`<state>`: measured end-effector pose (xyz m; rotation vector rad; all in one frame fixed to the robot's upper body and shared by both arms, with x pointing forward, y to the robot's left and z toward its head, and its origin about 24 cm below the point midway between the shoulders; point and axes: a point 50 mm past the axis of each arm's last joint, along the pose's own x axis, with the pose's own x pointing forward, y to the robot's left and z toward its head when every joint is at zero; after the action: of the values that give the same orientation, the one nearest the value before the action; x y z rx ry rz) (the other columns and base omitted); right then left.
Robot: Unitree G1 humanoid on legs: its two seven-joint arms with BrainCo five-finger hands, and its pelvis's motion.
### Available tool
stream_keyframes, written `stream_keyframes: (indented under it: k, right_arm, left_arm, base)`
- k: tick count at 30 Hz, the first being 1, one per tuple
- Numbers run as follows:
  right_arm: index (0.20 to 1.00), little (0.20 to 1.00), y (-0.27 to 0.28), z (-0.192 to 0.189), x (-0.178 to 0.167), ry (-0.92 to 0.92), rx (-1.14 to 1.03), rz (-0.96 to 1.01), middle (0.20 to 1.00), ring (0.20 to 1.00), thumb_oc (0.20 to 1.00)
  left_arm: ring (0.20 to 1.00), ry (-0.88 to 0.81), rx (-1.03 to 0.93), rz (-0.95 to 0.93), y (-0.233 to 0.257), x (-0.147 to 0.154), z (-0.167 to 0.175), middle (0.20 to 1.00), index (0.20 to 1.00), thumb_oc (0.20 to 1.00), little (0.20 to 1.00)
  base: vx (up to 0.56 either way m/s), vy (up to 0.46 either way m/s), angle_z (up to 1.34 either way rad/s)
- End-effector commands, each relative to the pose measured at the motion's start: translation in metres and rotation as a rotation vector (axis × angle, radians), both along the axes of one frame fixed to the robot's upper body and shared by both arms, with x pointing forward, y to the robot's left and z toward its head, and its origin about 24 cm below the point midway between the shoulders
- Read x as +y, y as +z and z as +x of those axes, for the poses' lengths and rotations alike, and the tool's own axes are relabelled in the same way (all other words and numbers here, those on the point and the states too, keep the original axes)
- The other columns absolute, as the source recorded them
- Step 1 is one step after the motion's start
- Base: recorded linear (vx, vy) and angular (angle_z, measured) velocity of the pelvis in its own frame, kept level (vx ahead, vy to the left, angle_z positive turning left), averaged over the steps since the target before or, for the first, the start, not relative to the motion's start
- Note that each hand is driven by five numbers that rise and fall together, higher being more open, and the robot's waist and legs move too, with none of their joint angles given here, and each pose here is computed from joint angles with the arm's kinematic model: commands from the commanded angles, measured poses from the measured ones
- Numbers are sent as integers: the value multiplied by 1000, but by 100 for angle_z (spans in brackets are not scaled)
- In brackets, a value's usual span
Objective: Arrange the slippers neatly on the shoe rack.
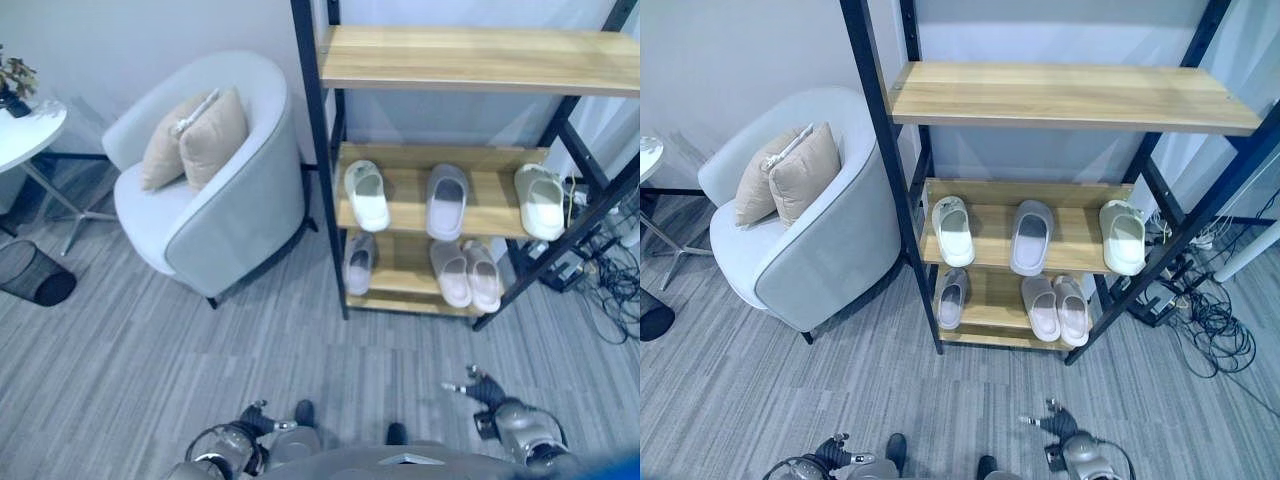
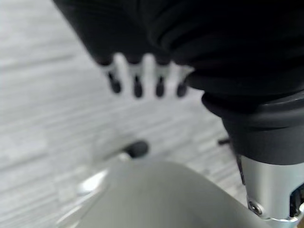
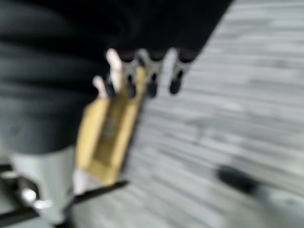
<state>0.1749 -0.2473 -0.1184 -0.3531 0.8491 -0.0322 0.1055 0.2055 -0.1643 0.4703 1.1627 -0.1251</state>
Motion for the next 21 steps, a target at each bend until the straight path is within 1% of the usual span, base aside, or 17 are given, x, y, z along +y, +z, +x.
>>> stream_keyframes:
  k: [1,2,3,4,5,9,12,13,15,17,18,21]
  right_arm:
    - [1000,1000,38,12,-37,73,-223,-135,1000,1000,1000]
    - [1000,1000,26,6,-29,1,-180,-80,1000,1000,1000]
    - [1000,1000,26,6,-29,1,-180,-80,1000,1000,1000]
    - [1000,1000,33,14,-11,47,-255,-51,1000,1000,1000]
    - [1000,1000,36,6,3,123,-280,-43,1000,1000,1000]
    - [1000,1000,52,1,5,179,-361,-94,1000,1000,1000]
    - [1000,1000,60,-4,3,163,-410,-126,1000,1000,1000]
    - [1000,1000,68,-5,0,156,-451,-178,1000,1000,1000]
    - [1000,1000,73,-7,-3,147,-475,-202,1000,1000,1000]
    - [1000,1000,89,-4,-8,150,-556,-294,1000,1000,1000]
    - [1000,1000,89,-5,-9,149,-555,-295,1000,1000,1000]
    - [1000,1000,113,7,-16,147,-664,-395,1000,1000,1000]
  left_arm:
    - [1000,41,36,45,0,17,-12,1000,1000,1000,1000]
    - [1000,39,37,40,0,16,-11,1000,1000,1000,1000]
    - [1000,39,37,40,0,16,-11,1000,1000,1000,1000]
    - [1000,57,44,47,-1,17,-13,1000,1000,1000,1000]
    - [1000,92,39,55,-1,21,-18,1000,1000,1000,1000]
    - [1000,116,28,46,-2,17,-19,1000,1000,1000,1000]
    - [1000,108,10,45,-2,12,-17,1000,1000,1000,1000]
    - [1000,116,-2,36,-2,8,-17,1000,1000,1000,1000]
    - [1000,115,-7,33,-3,6,-17,1000,1000,1000,1000]
    - [1000,87,-15,23,-4,-2,-18,1000,1000,1000,1000]
    - [1000,87,-15,23,-4,-2,-18,1000,1000,1000,1000]
    - [1000,50,-16,22,-4,-5,-18,1000,1000,1000,1000]
  base:
    - [37,113,-28]
    - [1,53,-14]
    - [-17,58,-10]
    - [1,73,-19]
    - [2,73,-21]
    - [13,66,-14]
    - [5,71,-16]
    - [5,63,-18]
    - [6,48,-24]
    - [16,40,-22]
    - [10,24,-13]
    - [30,22,-5]
